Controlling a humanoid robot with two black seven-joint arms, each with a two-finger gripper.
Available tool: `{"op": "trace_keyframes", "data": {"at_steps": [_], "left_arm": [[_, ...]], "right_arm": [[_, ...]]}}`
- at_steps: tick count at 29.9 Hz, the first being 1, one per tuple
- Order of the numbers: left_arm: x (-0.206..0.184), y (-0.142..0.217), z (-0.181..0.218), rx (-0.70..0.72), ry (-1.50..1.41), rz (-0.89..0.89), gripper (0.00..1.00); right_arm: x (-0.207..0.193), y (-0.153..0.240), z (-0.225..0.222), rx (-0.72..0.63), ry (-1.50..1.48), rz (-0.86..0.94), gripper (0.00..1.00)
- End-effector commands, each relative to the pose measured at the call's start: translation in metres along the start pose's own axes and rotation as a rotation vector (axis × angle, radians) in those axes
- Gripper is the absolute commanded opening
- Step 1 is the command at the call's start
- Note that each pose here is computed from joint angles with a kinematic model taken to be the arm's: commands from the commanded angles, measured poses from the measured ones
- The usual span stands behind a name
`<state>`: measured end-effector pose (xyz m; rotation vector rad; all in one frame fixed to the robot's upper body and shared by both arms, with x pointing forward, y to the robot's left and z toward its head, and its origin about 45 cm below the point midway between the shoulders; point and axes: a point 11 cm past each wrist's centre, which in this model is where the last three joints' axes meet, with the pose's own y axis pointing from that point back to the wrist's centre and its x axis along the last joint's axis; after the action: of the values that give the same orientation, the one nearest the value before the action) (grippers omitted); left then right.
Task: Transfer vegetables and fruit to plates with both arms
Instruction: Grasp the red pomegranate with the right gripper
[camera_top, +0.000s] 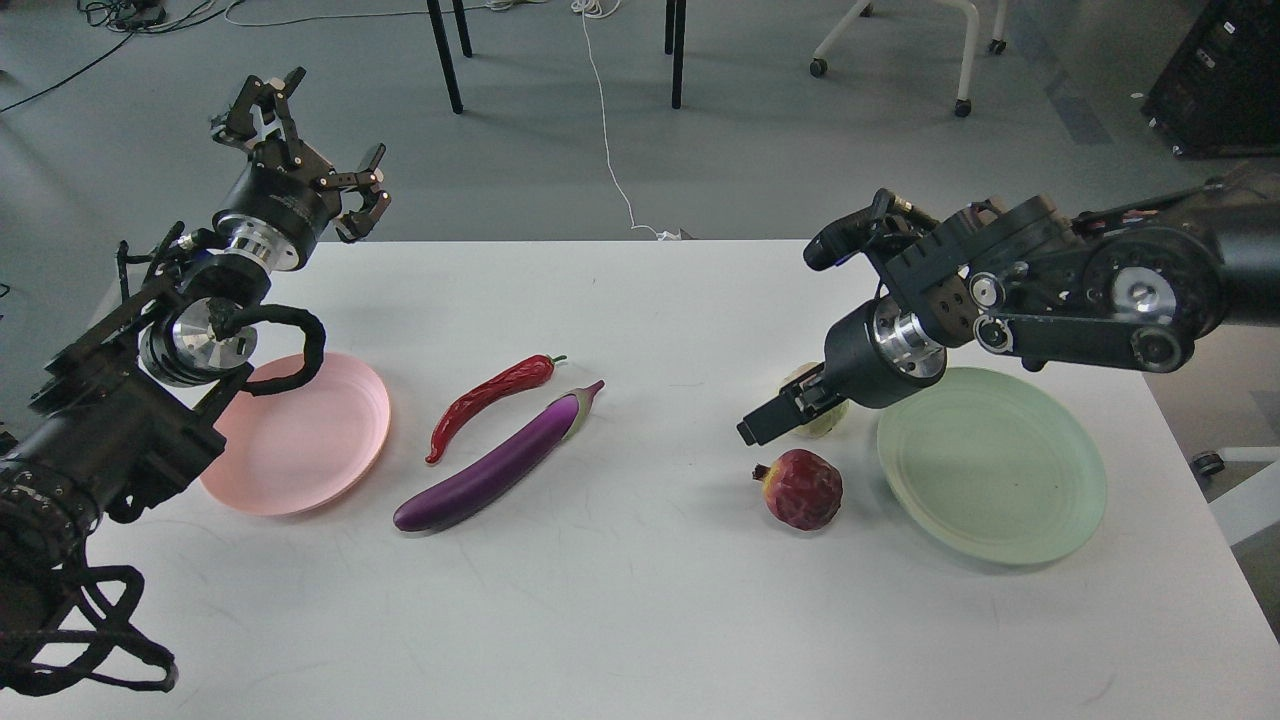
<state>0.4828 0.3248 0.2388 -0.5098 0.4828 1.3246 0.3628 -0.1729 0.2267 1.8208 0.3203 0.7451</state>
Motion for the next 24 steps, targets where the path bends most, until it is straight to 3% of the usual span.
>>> {"op": "trace_keyframes", "data": {"at_steps": [1,17,20,24], "left_arm": [[0.001,0.0,0.001,-0.002,-0.003,0.001,0.98],[0.011,0.005,0.008,-0.005,-0.027,0.021,0.98],[0.013,0.006,0.009,-0.007,-0.029,0.024,0.98],[0.014,0.007,0.011,-0.008,-0.031,0.025,0.98]], "right_arm": [[-0.007,-0.015,-0.01,0.008,0.08,-0.01,0.93],[-0.01,-0.045,-0.011,-0.095,0.299,-0.12,0.93],[-0.021,-0.053,-0.011,-0.079,0.286,-0.138,0.89],[-0.03,-0.057,-0.009,-0.065,0.264,-0.149,0.77]]}}
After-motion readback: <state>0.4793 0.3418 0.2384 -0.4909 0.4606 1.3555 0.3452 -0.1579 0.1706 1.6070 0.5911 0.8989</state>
